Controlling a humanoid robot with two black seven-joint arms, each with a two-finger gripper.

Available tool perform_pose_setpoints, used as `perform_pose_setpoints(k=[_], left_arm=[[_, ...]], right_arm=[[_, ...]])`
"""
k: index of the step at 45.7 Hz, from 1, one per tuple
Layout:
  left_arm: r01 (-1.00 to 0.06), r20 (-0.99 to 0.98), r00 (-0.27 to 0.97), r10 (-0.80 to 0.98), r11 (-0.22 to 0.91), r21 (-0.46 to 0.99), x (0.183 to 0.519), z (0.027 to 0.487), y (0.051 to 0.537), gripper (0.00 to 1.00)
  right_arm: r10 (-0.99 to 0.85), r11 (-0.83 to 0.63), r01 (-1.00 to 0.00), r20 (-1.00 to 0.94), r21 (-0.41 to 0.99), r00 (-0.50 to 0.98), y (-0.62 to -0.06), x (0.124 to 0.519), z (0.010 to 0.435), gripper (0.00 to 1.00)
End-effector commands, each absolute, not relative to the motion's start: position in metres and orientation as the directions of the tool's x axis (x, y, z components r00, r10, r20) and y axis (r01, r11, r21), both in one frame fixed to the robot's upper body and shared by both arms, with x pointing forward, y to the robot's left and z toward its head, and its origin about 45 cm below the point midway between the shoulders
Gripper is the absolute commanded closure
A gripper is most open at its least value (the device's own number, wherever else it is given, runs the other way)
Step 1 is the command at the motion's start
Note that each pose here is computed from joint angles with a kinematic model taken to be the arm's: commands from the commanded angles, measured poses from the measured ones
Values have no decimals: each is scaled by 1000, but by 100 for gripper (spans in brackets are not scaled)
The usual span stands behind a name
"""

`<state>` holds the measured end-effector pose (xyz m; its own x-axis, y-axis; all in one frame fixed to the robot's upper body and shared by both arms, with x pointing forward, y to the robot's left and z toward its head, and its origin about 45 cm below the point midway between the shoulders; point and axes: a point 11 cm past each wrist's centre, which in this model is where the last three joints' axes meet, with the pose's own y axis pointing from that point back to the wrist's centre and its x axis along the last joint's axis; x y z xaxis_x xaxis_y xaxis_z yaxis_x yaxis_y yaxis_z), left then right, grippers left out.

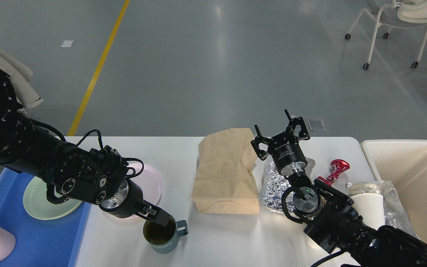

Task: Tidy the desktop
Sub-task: 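Reach the left gripper down to the dark mug with teal handle, then grasp the dark mug with the left gripper and lift it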

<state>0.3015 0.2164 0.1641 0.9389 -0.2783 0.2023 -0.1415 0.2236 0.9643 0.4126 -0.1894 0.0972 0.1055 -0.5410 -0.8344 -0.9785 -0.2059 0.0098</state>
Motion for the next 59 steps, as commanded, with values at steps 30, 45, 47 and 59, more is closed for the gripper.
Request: perform_pose_setpoints(k=[30, 45, 47, 59], left_arm=[[-149, 201, 926, -320, 179, 972, 285, 108, 226, 90], [-171, 230, 928, -293, 213, 962, 296, 141, 229, 100], [-178, 240, 927, -290, 223, 958, 301, 156, 228, 100], [-269, 327, 928, -178, 285, 920, 350, 309, 244, 100]], right_arm=[[-540, -207, -978, -835, 7, 108, -189, 413, 98, 0], [-541, -206, -978, -834, 8, 107, -189, 413, 98, 0], [-540, -207, -978, -835, 7, 108, -189, 413, 98, 0], [-540, -207, -978, -835, 9, 107, -189, 413, 97, 0]])
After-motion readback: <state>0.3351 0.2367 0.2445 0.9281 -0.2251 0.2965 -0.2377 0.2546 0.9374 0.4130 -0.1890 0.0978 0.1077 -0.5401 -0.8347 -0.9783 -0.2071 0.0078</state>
